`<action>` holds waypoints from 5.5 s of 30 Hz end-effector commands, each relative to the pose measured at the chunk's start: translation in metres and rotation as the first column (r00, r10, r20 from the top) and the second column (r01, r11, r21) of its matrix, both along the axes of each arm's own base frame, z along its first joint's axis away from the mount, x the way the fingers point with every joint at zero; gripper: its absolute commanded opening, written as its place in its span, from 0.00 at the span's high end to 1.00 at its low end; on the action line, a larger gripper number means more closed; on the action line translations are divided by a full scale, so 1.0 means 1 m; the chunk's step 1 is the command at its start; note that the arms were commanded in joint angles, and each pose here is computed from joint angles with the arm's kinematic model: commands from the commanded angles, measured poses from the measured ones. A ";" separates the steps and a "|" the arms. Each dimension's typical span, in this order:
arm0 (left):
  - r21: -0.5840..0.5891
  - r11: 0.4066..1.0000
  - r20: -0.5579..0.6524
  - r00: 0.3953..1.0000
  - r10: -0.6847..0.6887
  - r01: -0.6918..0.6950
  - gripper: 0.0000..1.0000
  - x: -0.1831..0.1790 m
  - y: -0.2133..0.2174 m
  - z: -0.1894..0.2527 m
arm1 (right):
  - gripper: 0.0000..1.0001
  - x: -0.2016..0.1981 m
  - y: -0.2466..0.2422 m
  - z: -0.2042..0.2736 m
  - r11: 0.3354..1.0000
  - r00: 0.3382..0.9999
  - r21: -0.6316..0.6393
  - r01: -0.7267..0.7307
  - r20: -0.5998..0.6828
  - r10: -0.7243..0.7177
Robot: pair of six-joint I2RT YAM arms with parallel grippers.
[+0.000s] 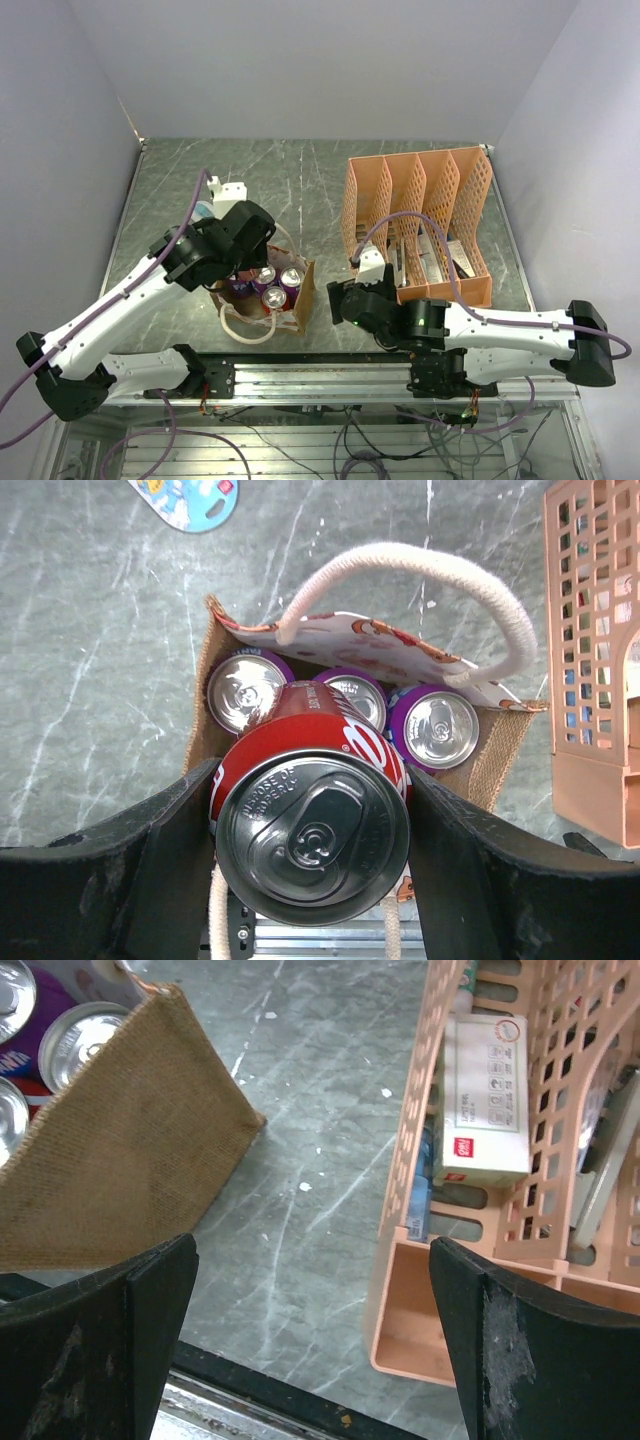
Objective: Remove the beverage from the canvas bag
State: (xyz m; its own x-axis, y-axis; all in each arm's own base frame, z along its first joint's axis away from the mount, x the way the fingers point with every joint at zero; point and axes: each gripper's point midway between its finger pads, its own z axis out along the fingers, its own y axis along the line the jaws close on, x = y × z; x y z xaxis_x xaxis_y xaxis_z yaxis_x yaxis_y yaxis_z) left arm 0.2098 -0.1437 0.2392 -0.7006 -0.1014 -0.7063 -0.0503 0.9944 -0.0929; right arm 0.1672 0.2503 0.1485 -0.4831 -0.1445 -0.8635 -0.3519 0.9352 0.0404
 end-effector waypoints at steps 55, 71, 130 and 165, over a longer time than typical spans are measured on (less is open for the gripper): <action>-0.052 0.836 0.023 0.836 0.548 -0.546 0.93 0.133 0.229 -0.071 | 0.01 -0.010 -0.021 -0.047 0.992 0.991 0.051 -0.115 0.068 0.111; -0.020 0.852 -0.032 0.852 0.522 -0.523 0.93 0.138 0.233 -0.102 | 0.00 -0.011 -0.020 -0.048 0.992 0.991 0.045 -0.118 0.066 0.115; -0.491 0.868 0.055 0.997 -0.055 0.075 0.10 0.012 0.053 -0.022 | 0.00 -0.010 -0.018 -0.051 0.993 0.992 0.022 -0.115 0.059 0.113; -0.298 0.946 -0.121 0.978 -0.167 0.125 0.14 -0.028 -0.030 -0.085 | 0.00 -0.007 -0.018 -0.059 0.996 0.995 -0.032 -0.083 0.047 0.084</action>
State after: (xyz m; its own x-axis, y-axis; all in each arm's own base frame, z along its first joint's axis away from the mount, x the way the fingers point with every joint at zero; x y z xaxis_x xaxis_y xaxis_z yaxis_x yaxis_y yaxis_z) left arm 0.1653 -0.1723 0.1456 -0.8679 -0.1267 -0.4804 0.1308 0.8745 -0.4670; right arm 0.1567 0.2302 0.0761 -0.4402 -0.2567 -0.8604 -0.4572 0.8888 -0.0312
